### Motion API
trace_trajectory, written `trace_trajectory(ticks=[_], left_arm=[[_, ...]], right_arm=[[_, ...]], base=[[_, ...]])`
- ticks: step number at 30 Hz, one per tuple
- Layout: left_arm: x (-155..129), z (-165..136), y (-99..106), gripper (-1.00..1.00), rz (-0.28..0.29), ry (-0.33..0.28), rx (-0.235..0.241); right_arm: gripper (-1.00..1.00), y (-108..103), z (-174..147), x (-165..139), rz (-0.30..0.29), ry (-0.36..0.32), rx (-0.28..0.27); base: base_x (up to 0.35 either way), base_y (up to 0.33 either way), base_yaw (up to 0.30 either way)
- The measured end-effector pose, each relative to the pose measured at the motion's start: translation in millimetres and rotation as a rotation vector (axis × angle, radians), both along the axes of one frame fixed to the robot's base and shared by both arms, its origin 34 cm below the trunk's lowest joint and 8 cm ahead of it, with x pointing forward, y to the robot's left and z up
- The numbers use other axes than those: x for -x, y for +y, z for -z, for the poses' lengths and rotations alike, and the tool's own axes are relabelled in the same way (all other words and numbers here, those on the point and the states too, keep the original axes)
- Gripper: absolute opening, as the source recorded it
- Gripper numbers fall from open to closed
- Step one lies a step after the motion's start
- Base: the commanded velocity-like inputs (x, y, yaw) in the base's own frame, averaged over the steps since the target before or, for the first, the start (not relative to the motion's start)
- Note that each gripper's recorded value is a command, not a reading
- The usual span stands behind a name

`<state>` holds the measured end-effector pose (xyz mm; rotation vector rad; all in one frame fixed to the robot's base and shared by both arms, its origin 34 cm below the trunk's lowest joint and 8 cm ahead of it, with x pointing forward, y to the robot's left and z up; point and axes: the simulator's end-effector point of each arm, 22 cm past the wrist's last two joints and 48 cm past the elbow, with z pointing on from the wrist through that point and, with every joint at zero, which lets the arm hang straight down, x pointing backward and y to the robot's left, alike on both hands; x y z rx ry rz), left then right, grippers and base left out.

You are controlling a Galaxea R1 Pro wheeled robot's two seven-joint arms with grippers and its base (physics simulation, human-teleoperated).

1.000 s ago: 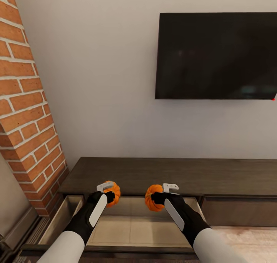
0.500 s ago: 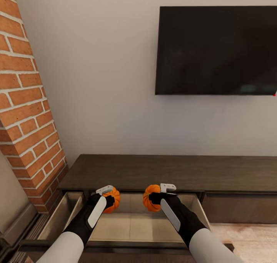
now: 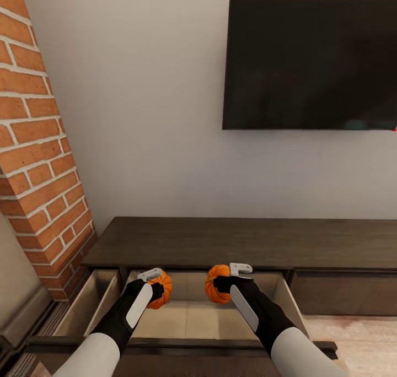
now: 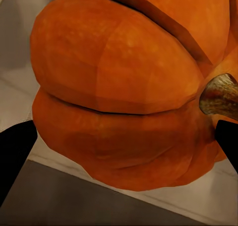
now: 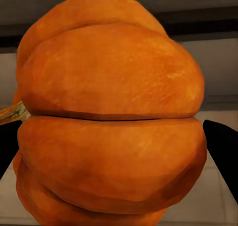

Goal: Place each of the two pumpkins and all three candles from the living room inside a cabinet in the living room (use any cabinet), then make sure every cabinet is closed, and position the cauldron so it is next to a table in the living room.

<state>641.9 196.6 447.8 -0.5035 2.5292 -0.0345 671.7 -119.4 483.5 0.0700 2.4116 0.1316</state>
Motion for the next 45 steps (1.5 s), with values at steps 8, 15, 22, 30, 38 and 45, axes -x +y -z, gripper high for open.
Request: trace_trajectory(ticks=[8, 15, 22, 30, 38, 45], left_arm=[[5.6, 19.2, 0.5, -1.00, 0.004, 0.004, -0.009], [9.7, 34.8, 1.1, -1.00, 0.003, 0.004, -0.014], [14.1, 50.6, -0.4, -1.00, 0.006, 0.004, -0.016], [17.3, 67.0, -6.6, -1.00, 0.024, 0.001, -0.024], [21.4, 85.3, -6.9, -1.00, 0.024, 0.031, -0.026], [25.8, 101.4, -6.6, -1.00, 0.025, 0.059, -0.027]], right_arm=[[-1.00, -0.3, 18.5, 5.2, 0.002, 0.004, 0.003], [-1.00, 1.6, 39.3, 16.3, 0.048, 0.032, 0.074], [-1.00, -2.6, 60.8, 17.2, 0.038, 0.050, 0.148], [-1.00, -4.8, 82.8, 22.6, 0.042, 0.057, 0.154], [-1.00, -4.9, 100.8, 24.4, 0.046, 0.078, 0.150], [-1.00, -4.9, 117.6, 28.0, 0.044, 0.106, 0.151]], base=[[0.000, 0.000, 0.000], [0.000, 0.000, 0.000], [0.000, 0.000, 0.000], [0.000, 0.000, 0.000], [0.000, 0.000, 0.000], [0.000, 0.000, 0.000]])
